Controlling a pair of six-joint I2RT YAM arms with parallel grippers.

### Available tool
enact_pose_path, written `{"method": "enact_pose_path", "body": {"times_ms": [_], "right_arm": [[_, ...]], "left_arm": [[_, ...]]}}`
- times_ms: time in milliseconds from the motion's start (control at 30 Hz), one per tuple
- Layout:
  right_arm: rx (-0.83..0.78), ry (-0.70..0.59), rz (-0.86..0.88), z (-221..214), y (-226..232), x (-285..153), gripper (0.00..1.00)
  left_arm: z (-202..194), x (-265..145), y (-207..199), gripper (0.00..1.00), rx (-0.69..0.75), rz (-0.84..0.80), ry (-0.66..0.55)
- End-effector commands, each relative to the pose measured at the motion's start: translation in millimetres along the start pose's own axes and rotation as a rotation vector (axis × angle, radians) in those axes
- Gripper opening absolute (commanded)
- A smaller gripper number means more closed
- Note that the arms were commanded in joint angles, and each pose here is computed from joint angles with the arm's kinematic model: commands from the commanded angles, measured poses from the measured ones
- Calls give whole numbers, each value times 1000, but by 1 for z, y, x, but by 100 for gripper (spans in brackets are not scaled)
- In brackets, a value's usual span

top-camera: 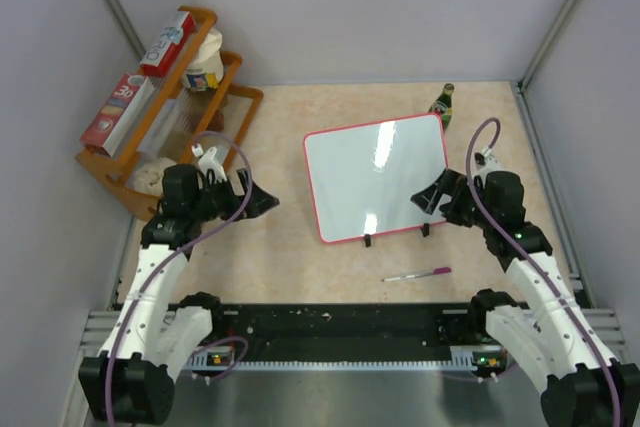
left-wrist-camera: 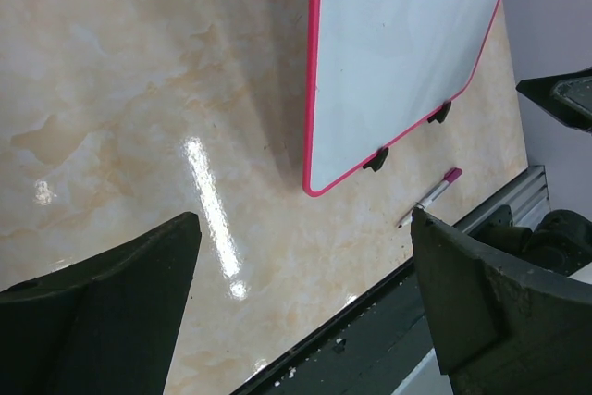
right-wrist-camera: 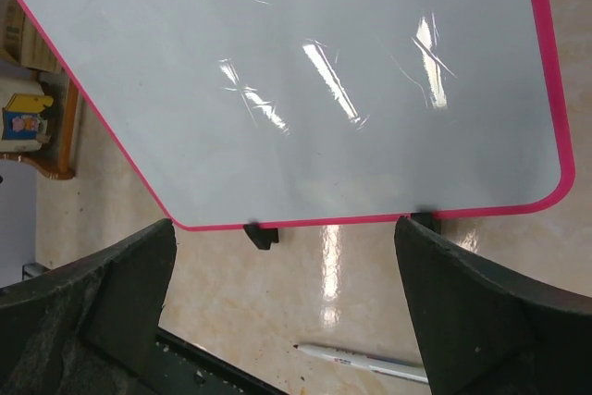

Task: Write a sentence on the whiteboard
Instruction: Pick up the whiteboard marker from the center of the board.

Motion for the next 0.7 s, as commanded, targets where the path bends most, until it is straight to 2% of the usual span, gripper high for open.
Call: {"method": "enact_pose_path", "body": {"times_ms": [0, 133, 467, 567, 667], "right_arm": [[-31, -36, 8, 15, 15, -6, 99], [-42, -33, -13, 19, 15, -3, 99], [-72, -54, -130, 23, 3, -2, 99], [-85, -52, -182, 24, -3, -2, 99], [-84, -58, -209, 23, -7, -2, 99]], "left_arm": [[16, -2, -19, 98, 100, -84, -60], [7, 10, -48, 98, 195, -148, -31], [-39, 79, -150, 98, 477, -280, 174], [-58, 101, -187, 96, 599, -312, 222], [-86, 127, -214, 89, 723, -338, 286]]}}
Point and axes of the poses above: each gripper's point midway between its finger pads, its own x axis out along the fingers, its own y axis along the line the jaws close on, z = x × y, the point moved 8 cm from there along -x, back along the fingers, and after that the axes turned 9 degrees about x, right-handed, at the moved point
